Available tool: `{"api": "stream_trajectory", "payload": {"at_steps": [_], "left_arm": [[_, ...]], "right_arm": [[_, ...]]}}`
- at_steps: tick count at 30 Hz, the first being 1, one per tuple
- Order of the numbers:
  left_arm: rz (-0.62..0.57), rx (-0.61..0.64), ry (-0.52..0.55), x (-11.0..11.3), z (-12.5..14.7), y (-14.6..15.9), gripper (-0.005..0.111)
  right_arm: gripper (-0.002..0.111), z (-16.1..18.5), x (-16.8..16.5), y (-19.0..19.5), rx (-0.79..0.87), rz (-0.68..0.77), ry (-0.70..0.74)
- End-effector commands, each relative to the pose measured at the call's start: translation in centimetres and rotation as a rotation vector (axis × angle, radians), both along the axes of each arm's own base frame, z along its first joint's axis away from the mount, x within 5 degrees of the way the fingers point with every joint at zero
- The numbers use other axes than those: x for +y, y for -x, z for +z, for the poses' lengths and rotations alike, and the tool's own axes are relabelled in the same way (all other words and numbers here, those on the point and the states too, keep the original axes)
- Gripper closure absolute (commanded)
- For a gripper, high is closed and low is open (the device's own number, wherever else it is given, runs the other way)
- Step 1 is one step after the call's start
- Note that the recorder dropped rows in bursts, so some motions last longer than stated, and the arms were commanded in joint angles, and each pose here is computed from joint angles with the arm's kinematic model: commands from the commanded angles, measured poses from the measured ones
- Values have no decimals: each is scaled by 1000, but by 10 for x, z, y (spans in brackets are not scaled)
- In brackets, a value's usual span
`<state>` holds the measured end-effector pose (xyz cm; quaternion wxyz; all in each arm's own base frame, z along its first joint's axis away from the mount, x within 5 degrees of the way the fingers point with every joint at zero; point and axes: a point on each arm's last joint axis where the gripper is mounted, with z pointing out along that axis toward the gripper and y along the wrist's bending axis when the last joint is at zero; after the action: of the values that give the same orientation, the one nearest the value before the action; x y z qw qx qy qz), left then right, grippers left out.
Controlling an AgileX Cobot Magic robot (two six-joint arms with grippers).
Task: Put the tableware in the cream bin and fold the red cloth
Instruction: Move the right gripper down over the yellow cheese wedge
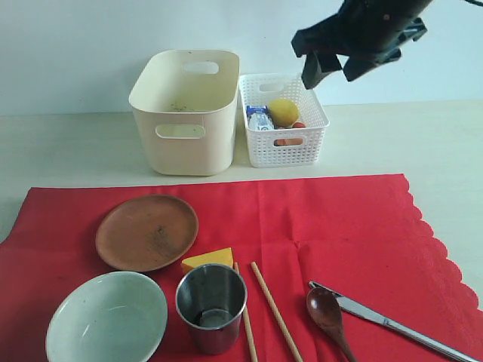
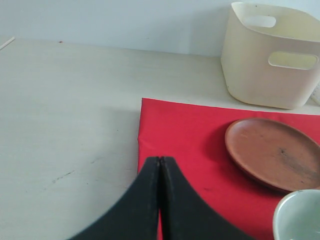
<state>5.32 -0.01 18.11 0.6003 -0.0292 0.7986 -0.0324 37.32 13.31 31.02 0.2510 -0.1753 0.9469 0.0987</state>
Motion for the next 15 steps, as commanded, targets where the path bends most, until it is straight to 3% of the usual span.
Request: {"api": "stream_trajectory", "payload": {"at_steps": [1,7,15], "left_arm": [[1,-13,-1,0,0,0,107],[1,-13,-1,0,0,0,107],[1,-13,-1,0,0,0,107]], "right_arm": [[46,-8,-10,32,-14,-25,-30],[46,-23,-17,72,20,-5,-76],[46,-42,-8,103,102,124,-229]]}}
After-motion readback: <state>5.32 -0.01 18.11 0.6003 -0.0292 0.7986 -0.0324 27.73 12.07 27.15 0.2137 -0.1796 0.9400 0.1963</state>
